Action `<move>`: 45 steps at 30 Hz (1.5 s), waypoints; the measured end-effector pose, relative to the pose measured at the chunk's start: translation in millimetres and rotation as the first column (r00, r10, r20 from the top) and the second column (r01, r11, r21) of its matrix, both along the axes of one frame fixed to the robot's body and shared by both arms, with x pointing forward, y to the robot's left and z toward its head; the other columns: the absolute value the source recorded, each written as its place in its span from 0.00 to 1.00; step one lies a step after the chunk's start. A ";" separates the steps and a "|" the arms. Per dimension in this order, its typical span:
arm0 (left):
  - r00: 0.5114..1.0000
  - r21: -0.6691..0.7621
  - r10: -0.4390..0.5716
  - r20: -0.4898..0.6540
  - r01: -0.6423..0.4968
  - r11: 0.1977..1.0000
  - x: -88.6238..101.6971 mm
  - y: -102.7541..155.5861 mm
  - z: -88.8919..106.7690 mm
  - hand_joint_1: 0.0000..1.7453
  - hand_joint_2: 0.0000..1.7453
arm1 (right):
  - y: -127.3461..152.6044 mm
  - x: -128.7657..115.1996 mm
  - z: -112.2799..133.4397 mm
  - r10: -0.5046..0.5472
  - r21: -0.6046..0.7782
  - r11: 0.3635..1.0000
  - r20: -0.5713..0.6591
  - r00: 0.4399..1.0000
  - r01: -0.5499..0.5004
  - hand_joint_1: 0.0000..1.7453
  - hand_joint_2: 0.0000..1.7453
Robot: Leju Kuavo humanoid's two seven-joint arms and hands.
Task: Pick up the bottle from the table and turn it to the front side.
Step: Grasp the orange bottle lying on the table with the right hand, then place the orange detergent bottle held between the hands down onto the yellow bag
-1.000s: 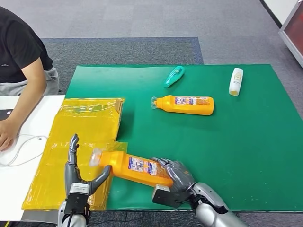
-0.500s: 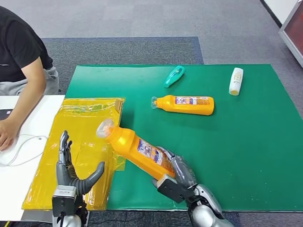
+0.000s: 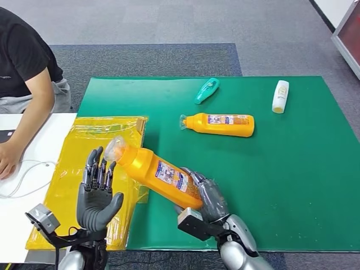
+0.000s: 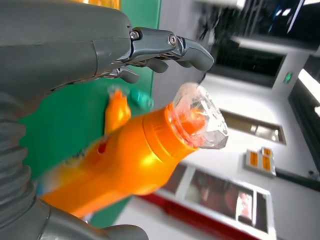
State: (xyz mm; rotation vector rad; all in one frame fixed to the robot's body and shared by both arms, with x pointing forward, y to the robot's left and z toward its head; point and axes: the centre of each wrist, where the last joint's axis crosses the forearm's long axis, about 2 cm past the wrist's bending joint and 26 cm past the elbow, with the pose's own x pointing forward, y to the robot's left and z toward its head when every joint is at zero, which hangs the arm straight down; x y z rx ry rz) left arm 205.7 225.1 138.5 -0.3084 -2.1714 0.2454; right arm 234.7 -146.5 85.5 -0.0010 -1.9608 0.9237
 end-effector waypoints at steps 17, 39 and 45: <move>0.993 -0.148 -0.117 -0.008 0.115 0.982 6.3 -10.3 8.2 0.00 1.00 | 18.3 -0.3 11.4 0.079 0.043 0.996 0.014 0.997 -0.079 1.00 1.00; 0.984 -0.147 -0.162 0.080 0.172 0.974 46.4 -18.9 26.5 0.00 1.00 | 37.9 5.3 69.5 0.358 0.267 0.903 -0.034 0.933 -0.337 1.00 1.00; 0.982 -0.149 -0.171 0.085 0.182 0.972 49.2 -20.7 27.5 0.00 1.00 | 38.5 9.0 73.5 0.365 0.257 0.902 -0.021 0.931 -0.348 1.00 1.00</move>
